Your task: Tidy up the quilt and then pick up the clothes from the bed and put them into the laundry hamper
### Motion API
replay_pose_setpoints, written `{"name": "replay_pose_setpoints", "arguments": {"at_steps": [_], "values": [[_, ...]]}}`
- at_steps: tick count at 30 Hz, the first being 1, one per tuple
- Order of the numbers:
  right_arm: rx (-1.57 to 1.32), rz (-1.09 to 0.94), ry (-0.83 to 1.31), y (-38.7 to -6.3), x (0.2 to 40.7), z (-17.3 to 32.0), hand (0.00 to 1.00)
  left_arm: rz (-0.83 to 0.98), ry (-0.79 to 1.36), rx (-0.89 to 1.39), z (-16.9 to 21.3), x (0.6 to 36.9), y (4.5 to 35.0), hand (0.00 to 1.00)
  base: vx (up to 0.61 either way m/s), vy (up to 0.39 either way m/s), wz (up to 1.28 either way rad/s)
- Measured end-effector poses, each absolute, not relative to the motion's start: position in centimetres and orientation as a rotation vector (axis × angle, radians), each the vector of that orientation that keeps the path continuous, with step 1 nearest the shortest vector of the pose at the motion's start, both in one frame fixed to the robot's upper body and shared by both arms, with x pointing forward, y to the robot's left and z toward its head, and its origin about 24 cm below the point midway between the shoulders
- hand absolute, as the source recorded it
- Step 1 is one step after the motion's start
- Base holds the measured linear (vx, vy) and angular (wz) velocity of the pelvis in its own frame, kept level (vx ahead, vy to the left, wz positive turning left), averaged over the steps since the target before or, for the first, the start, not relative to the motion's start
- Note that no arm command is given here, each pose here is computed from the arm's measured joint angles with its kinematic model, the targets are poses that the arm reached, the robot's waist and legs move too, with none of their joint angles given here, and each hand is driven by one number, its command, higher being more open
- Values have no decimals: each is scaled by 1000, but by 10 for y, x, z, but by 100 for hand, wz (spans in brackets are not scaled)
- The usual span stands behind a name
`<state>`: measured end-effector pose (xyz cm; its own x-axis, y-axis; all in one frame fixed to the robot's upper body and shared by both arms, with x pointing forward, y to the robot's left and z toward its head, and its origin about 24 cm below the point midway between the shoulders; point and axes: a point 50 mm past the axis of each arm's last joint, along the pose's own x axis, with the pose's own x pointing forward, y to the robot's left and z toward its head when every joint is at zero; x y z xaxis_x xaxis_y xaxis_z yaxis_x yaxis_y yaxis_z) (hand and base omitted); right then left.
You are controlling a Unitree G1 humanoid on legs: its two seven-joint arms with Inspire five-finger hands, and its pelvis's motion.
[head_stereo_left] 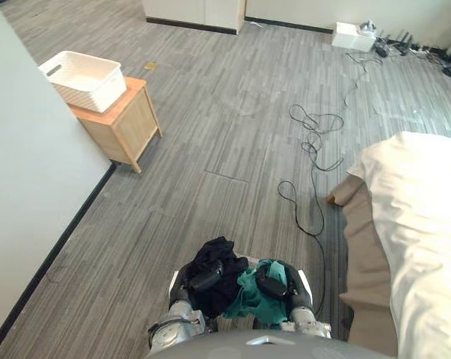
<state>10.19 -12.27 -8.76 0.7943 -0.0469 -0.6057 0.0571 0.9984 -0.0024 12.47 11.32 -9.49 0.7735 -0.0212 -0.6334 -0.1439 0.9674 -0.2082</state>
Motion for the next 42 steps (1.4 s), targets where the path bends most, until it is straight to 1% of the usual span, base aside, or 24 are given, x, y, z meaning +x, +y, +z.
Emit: {"name": "replay_pose_setpoints", "arguments": {"at_steps": [3,4,6,10,12,15,17,20,23,25,28,29,30,33,34,35,36,37,39,40,42], "values": [[-34,-39,679,-119,103,-92,0,-27,678,-170,-96,143,101,0,56,-2,-43],[-51,-30,632,-118,118,-88,0,-62,657,-128,-93,161,94,0,50,-35,-15],[-53,-18,589,-115,132,-81,0,-86,641,-88,-91,176,88,0,79,-64,10],[-59,-9,545,-112,143,-75,0,-137,626,-21,-89,194,81,0,347,-198,69],[-94,14,535,-109,150,-75,0,-146,639,30,-93,192,83,0,480,-313,85],[-115,48,522,-107,153,-74,0,-146,696,74,-105,179,88,0,515,-385,66],[-182,73,514,-118,169,-76,0,-135,705,52,-106,178,88,0,692,-482,16],[-220,72,548,-126,169,-82,0,-59,742,-36,-110,168,96,0,661,-349,-28],[-229,78,515,-125,181,-77,0,-20,640,-92,-94,182,99,0,593,-281,-50],[-244,82,508,-126,189,-77,0,-9,601,-131,-88,188,94,0,677,-162,-46],[-263,77,552,-132,180,-84,0,-21,610,-191,-87,185,85,0,528,-52,-4],[-268,69,588,-136,170,-90,0,-29,604,-206,-85,185,84,0,771,-14,18],[-273,62,643,-139,158,-100,0,-10,611,-235,-85,183,85,0,829,11,25],[-263,41,768,-139,141,-119,0,71,637,-319,-89,177,96,0,820,2,55],[-239,38,826,-134,136,-125,0,85,625,-326,-88,177,102,0,833,-3,38],[-220,33,831,-131,136,-125,0,92,622,-323,-88,175,106,0,860,165,125],[-202,14,857,-132,116,-128,0,87,631,-344,-89,172,106,0,656,218,146],[-204,9,849,-135,115,-128,0,95,642,-364,-91,169,104,0,752,212,232],[-215,-12,820,-143,125,-124,0,131,698,-388,-100,165,103,0,532,7,190],[-246,-44,768,-161,136,-116,0,134,749,-386,-106,156,98,0,554,-72,174],[-257,-90,698,-174,146,-105,0,129,755,-371,-107,155,100,0,772,-191,211]]}}
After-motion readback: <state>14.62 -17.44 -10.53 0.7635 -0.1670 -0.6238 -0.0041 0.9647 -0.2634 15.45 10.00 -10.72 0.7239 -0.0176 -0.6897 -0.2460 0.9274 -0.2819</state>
